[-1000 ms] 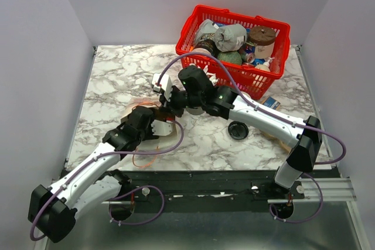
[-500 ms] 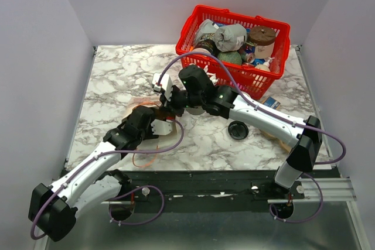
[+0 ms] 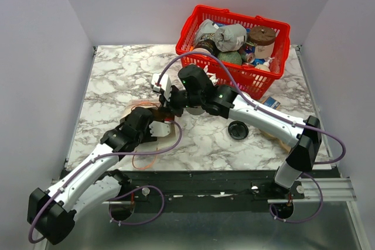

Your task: Pack the takeout coffee

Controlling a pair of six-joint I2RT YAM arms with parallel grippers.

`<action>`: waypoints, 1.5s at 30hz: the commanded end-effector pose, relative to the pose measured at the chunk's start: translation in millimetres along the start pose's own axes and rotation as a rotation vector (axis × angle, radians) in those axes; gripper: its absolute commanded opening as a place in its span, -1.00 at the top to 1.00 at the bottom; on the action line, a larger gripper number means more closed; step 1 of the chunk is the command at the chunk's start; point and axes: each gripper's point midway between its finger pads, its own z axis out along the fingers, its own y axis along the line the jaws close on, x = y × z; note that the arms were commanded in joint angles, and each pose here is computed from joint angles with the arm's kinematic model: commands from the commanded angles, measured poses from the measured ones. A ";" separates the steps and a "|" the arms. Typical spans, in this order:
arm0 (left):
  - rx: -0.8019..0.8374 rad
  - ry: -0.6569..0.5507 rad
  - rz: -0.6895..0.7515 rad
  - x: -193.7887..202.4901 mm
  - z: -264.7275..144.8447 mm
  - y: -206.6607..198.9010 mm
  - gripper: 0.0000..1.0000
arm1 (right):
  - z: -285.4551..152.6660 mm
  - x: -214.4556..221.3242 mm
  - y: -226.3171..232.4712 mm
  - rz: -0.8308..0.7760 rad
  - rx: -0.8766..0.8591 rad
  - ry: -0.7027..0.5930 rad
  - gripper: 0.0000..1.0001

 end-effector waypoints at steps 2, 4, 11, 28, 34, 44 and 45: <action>0.101 0.051 -0.027 16.1 -12.5 -22.4 -0.86 | -6.1 -32.4 24.1 -0.027 -0.109 -0.079 0.99; 0.110 0.055 -0.038 18.0 -15.9 -25.0 -0.90 | -5.0 -31.8 23.9 -0.027 -0.110 -0.073 0.99; 0.124 0.030 -0.081 14.3 -27.4 -22.7 -0.97 | -1.8 -26.7 20.9 -0.010 -0.116 -0.056 0.99; 0.091 0.035 -0.126 12.4 -42.0 -5.8 -0.98 | 0.0 -25.6 20.1 -0.004 -0.134 -0.030 0.99; 0.110 -0.026 -0.175 -0.6 -44.6 -4.9 -0.97 | 3.9 -21.8 19.4 0.005 -0.140 -0.015 0.99; 0.161 -0.089 -0.190 -6.7 -51.2 -18.2 -0.98 | 8.2 -11.5 14.7 0.029 -0.150 0.036 0.99; 0.172 -0.078 -0.187 -4.2 -51.6 -21.7 -0.97 | 8.1 -13.0 15.3 0.023 -0.153 0.034 0.99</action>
